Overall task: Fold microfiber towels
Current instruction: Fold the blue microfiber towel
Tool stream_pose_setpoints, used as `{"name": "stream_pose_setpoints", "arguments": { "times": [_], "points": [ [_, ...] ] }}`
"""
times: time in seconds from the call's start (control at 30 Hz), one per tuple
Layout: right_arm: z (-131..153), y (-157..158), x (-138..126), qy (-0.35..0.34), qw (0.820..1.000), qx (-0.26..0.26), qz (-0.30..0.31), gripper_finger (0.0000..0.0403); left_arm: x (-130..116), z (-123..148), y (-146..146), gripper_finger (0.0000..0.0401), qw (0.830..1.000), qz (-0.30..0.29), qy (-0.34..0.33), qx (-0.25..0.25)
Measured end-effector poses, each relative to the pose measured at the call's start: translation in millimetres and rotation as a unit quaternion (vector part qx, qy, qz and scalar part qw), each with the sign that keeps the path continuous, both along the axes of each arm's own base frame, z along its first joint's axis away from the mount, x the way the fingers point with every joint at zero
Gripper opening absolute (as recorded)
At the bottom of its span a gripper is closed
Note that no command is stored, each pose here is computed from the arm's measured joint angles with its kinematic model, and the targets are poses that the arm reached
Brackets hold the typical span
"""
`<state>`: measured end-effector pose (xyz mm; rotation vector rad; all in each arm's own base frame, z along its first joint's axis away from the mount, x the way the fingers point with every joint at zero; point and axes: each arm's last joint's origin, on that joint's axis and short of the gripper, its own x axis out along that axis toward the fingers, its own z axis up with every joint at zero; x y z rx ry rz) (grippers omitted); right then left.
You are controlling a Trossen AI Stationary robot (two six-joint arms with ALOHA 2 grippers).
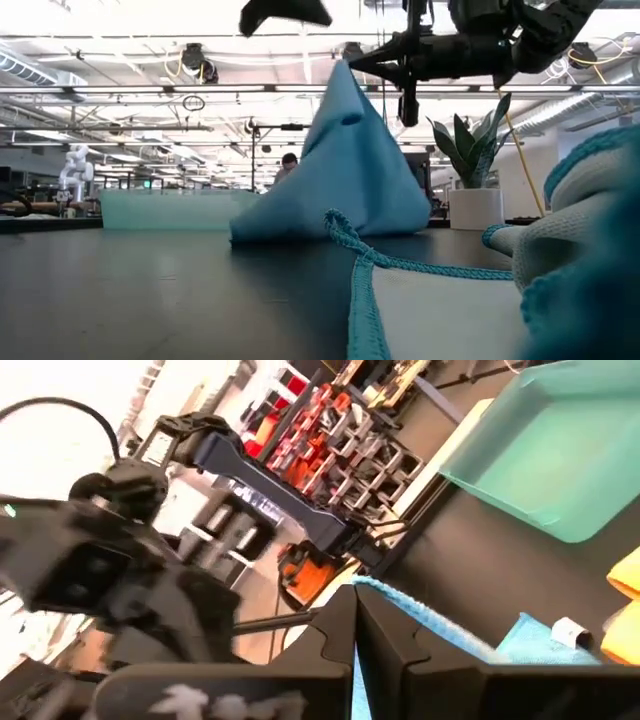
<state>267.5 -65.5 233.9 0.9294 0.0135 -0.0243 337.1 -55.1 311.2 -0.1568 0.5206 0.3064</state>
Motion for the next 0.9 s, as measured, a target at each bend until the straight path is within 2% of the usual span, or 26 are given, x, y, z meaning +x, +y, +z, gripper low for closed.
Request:
{"name": "stream_pose_setpoints", "arguments": {
  "times": [0.17, 0.37, 0.5, 0.67, 0.77, 0.9],
  "points": [
    [0.2, -5.0, -1.9, 0.001, 1.000, -0.008, 0.009, 0.0000, 3.5, -23.4, -6.5, 0.0017, 0.998, 0.054, 0.024, 0.015],
    [-3.9, -10.6, -3.4, 0.022, 0.999, -0.022, -0.014, 0.0000, 20.2, -55.2, -12.4, 0.0017, 0.992, 0.120, 0.029, 0.020],
    [-5.9, -17.7, -5.4, 0.034, 0.997, -0.042, -0.046, 0.0000, 31.4, -61.3, -18.9, 0.0016, 0.993, 0.122, -0.008, 0.000],
    [-9.3, -28.2, -9.2, 0.054, 0.995, -0.046, -0.073, 0.0000, 40.4, -55.6, -24.8, 0.0016, 0.993, 0.105, -0.061, -0.010],
    [-7.7, -29.3, -9.5, 0.045, 0.996, -0.043, -0.070, 0.0000, 43.6, -60.3, -21.1, 0.0016, 0.992, 0.108, -0.058, -0.012],
    [-5.4, -28.2, -8.8, 0.033, 0.996, -0.043, -0.069, 0.0000, 54.9, -80.9, -11.6, 0.0016, 0.991, 0.122, -0.042, -0.020]
  ]
}}
